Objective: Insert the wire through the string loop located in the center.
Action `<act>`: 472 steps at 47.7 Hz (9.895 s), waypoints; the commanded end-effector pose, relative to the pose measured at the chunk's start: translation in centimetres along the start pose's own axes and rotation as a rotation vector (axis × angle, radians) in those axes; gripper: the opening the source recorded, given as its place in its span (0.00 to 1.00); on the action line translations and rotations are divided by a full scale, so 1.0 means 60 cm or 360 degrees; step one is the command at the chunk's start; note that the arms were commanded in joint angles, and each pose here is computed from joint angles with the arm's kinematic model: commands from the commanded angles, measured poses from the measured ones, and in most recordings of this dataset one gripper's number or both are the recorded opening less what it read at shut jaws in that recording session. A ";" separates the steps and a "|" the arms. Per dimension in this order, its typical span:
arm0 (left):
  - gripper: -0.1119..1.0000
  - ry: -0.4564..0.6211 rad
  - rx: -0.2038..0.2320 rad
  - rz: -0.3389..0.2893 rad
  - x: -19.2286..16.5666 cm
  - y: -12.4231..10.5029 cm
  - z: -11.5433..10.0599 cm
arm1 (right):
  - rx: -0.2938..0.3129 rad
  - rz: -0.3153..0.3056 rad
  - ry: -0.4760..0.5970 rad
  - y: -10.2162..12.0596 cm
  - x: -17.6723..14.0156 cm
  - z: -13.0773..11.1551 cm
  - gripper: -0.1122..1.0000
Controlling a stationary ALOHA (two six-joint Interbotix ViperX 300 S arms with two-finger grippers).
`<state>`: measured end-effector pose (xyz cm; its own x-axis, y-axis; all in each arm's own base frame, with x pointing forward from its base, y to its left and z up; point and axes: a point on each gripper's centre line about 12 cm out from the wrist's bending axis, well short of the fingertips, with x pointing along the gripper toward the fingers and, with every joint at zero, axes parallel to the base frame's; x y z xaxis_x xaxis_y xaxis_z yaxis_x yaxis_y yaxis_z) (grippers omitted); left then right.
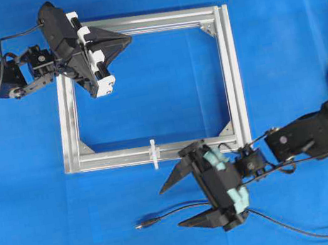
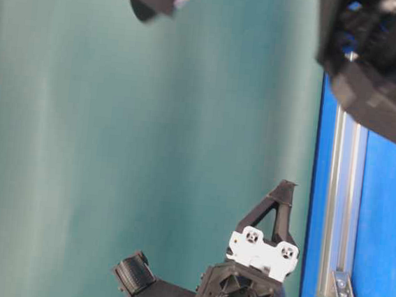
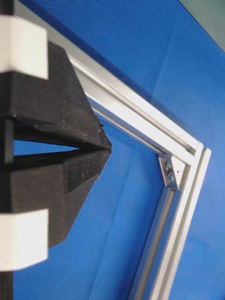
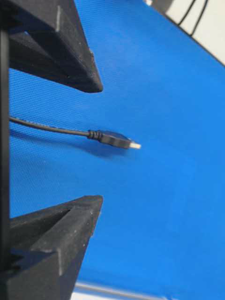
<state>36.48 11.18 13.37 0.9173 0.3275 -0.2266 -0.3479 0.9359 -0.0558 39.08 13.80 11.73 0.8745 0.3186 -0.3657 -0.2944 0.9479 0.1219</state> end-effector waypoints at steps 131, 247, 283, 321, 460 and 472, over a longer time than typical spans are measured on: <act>0.10 -0.0088 0.0013 -0.0010 -0.003 -0.002 0.028 | 0.0136 -0.0043 0.0057 0.020 -0.009 0.065 0.07; 0.10 -0.0083 0.0011 -0.0011 -0.005 -0.002 0.025 | 0.0237 -0.0271 0.0107 -0.070 -0.132 0.001 0.07; 0.10 -0.0083 0.0010 -0.0011 -0.004 -0.002 0.026 | 0.0264 -0.0332 0.0101 -0.095 -0.132 -0.001 0.07; 0.10 -0.0090 0.0010 -0.0012 -0.003 -0.003 0.029 | 0.0264 -0.0332 0.0104 -0.095 -0.133 -0.002 0.07; 0.10 0.0044 0.0130 -0.0581 -0.128 -0.195 -0.026 | 0.0263 -0.0353 0.0039 -0.123 -0.033 0.037 0.07; 0.10 0.0075 0.0163 -0.0700 -0.149 -0.231 -0.038 | 0.0263 -0.0354 0.0041 -0.123 -0.033 0.036 0.07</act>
<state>32.53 -4.51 13.01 0.9556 -0.0927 -0.2798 0.0791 0.9951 -0.0595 39.91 6.15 12.50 0.8850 0.1040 -0.4538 -0.0226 0.9832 0.1812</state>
